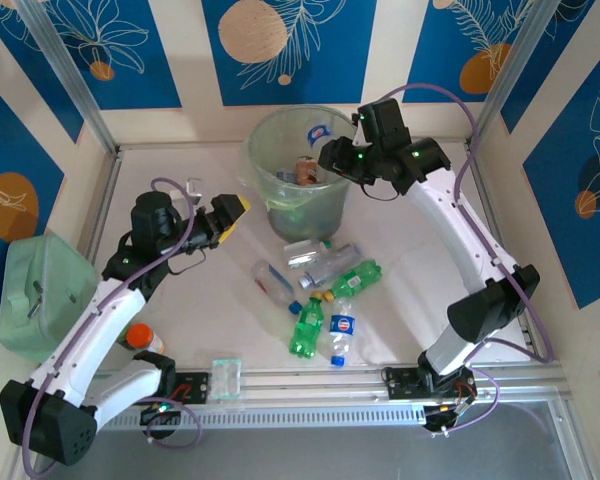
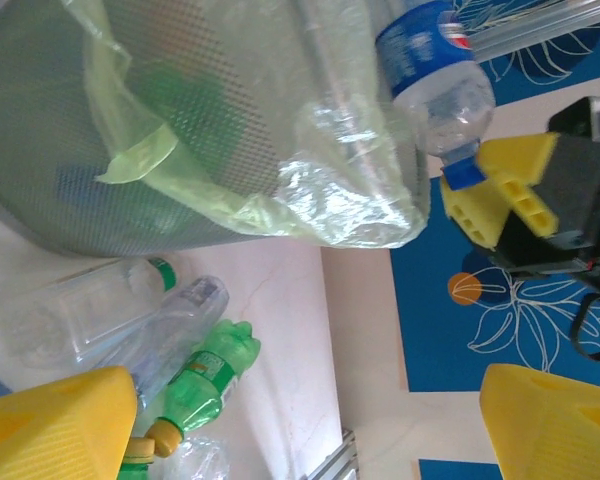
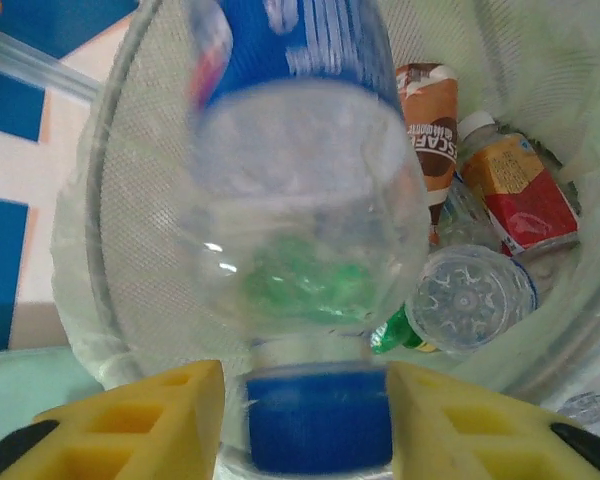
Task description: Put the plastic bottles in the bin
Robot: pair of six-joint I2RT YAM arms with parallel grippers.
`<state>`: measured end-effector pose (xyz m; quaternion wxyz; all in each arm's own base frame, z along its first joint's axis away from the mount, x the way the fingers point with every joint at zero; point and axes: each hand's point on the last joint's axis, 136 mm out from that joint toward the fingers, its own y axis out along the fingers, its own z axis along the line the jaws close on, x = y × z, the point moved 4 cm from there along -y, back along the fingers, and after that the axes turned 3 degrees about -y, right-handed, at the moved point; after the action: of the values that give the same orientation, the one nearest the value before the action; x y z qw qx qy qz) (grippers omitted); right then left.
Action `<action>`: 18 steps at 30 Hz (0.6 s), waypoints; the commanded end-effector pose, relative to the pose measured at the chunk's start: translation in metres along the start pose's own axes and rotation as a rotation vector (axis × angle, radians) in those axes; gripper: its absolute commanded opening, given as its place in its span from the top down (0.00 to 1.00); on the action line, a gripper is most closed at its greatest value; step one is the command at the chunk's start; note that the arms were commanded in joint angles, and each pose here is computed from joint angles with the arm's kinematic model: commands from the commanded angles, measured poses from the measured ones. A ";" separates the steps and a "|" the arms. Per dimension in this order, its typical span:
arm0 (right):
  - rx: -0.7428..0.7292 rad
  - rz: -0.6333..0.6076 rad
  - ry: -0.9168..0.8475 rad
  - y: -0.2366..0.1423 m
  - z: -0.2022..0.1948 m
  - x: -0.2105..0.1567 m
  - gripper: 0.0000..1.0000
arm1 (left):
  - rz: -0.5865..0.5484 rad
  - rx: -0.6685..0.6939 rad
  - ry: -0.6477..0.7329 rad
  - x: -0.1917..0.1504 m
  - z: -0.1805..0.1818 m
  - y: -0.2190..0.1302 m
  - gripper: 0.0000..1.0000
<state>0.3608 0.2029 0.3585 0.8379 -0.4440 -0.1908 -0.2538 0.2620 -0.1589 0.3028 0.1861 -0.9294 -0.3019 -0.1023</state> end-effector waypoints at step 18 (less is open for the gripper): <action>-0.110 -0.113 -0.035 -0.054 -0.025 -0.029 0.32 | 0.010 0.190 -0.088 -0.016 0.062 0.006 0.17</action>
<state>0.3243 0.1757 0.3662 0.8096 -0.4667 -0.2109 -0.2867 0.2584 -0.1508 0.2521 0.2408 -0.9189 -0.3093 -0.0445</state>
